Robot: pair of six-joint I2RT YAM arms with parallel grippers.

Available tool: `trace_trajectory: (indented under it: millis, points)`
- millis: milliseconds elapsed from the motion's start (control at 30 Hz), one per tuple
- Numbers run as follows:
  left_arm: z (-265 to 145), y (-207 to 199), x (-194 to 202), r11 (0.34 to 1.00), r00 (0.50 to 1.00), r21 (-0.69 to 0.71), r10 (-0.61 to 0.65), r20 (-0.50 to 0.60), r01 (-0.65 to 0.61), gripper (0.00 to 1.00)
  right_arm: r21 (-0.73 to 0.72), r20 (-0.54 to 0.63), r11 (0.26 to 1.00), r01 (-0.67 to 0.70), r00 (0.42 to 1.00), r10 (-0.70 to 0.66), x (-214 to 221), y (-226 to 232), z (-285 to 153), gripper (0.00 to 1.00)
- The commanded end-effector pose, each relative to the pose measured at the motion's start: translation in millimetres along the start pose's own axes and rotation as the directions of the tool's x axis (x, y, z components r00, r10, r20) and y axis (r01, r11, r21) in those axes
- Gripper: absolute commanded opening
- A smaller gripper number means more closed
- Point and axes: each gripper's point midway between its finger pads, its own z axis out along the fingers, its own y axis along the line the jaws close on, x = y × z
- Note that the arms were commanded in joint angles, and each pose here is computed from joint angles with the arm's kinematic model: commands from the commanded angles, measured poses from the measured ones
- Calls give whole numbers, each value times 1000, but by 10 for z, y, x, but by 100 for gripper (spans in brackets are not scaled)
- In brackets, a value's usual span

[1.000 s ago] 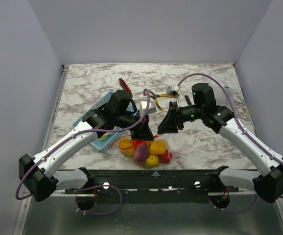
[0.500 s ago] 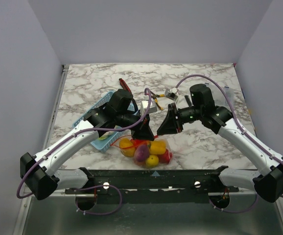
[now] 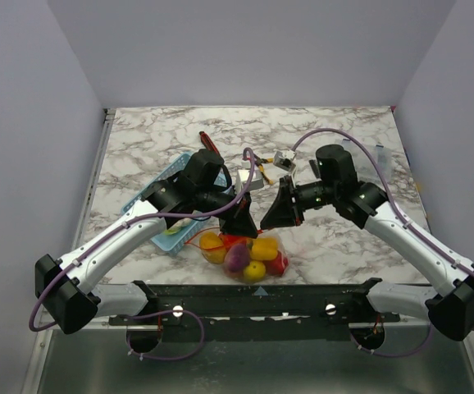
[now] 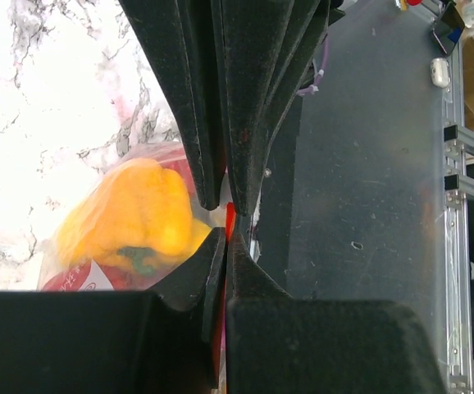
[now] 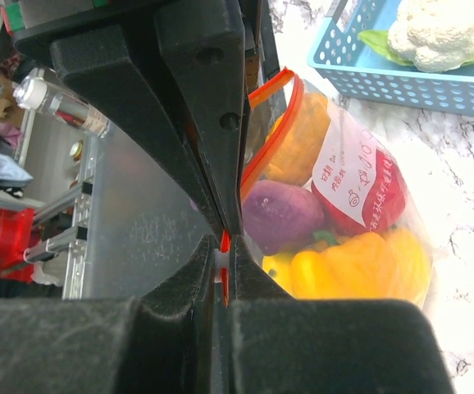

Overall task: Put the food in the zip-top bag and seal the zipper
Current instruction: Zip the zipper food storage bag at the center of the board.

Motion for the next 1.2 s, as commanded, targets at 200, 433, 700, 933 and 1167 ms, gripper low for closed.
trace_trajectory:
  millis: [200, 433, 700, 933, 1167]
  points:
    - [-53, -117, -235, 998, 997, 51, 44, 62, -47, 0, 31, 59, 999, 35, 998, -37, -69, -19, 167, 3]
    - [-59, -95, -227, 998, 997, 47, 41, 64, -44, 0, 15, 49, 1000, 9, 999, -10, -46, -33, 278, 9]
    - [-55, -80, -168, 998, 998, 45, 38, 60, -40, 0, 137, 143, 963, -231, 967, 211, -124, -110, 206, 50]
    - [-53, -73, -155, 998, 998, 48, 34, 60, -37, 0, 169, 235, 944, -285, 941, 242, -78, -51, 4, 58]
    - [-66, -68, -103, 999, 998, 39, 35, 59, -37, 0, 146, 241, 949, -281, 940, 241, 5, -28, -44, 50]
